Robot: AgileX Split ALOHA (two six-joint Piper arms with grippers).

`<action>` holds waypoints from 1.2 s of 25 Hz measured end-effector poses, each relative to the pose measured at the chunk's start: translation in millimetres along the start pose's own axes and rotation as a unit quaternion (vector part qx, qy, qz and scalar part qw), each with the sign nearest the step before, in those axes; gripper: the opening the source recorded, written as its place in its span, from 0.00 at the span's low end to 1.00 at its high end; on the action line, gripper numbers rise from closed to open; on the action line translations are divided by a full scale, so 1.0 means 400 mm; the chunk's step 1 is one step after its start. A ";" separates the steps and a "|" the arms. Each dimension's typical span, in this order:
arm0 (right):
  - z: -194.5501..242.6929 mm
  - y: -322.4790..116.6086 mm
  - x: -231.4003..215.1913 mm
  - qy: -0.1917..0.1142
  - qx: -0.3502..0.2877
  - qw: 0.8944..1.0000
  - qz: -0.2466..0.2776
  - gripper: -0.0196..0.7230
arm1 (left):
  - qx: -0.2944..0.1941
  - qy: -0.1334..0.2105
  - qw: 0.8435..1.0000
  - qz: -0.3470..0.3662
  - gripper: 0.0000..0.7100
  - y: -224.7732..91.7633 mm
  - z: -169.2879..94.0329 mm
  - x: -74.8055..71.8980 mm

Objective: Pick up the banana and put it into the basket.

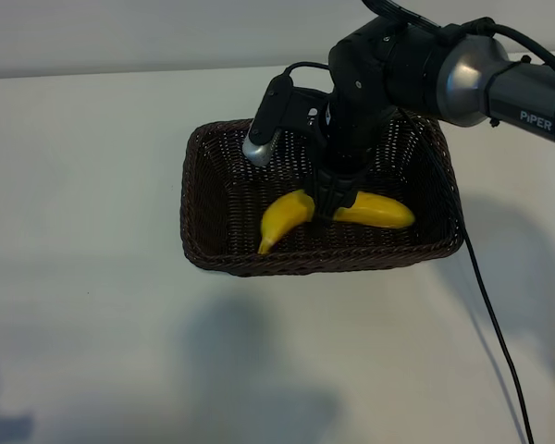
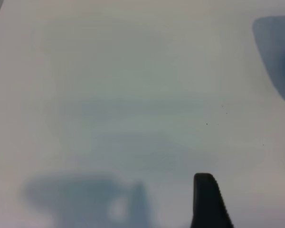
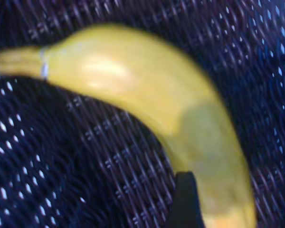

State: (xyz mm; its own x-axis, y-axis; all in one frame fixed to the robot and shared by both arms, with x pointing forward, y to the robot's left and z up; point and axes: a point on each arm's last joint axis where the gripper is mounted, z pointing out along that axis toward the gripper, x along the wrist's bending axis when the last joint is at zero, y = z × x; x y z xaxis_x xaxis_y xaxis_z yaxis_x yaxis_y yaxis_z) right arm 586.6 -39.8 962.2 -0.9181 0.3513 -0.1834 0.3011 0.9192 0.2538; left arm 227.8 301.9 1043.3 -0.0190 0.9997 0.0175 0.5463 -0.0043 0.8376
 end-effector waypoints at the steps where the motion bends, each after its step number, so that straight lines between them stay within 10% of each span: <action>1: -0.007 0.000 0.000 0.000 -0.002 1.000 0.002 0.80 | 0.000 0.000 1.000 0.000 0.63 0.000 0.000 0.000; 11: -0.138 0.022 -0.031 -0.028 -0.045 0.998 0.036 0.80 | 0.000 0.000 1.000 0.000 0.63 0.000 0.000 0.000; 19: -0.167 -0.071 -0.171 -0.051 -0.041 0.983 0.173 0.79 | 0.000 0.000 1.000 0.000 0.63 0.000 0.000 0.000; 24: -0.180 -0.198 -0.290 -0.057 -0.045 0.942 0.329 0.78 | 0.000 0.000 1.000 0.000 0.63 0.000 0.000 0.000; 30: -0.198 -0.338 -0.368 -0.031 -0.035 0.856 0.515 0.77 | 0.000 0.000 1.000 0.000 0.63 0.000 0.000 0.000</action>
State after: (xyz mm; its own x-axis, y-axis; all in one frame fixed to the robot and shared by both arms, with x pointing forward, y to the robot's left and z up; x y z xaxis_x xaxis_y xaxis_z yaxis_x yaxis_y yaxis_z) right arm 660.9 -229.8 1030.0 -0.1580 0.9798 0.1229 0.9244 0.1030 0.3672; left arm 227.8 301.9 1043.3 -0.0190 0.9997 0.0175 0.5463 -0.0043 0.8376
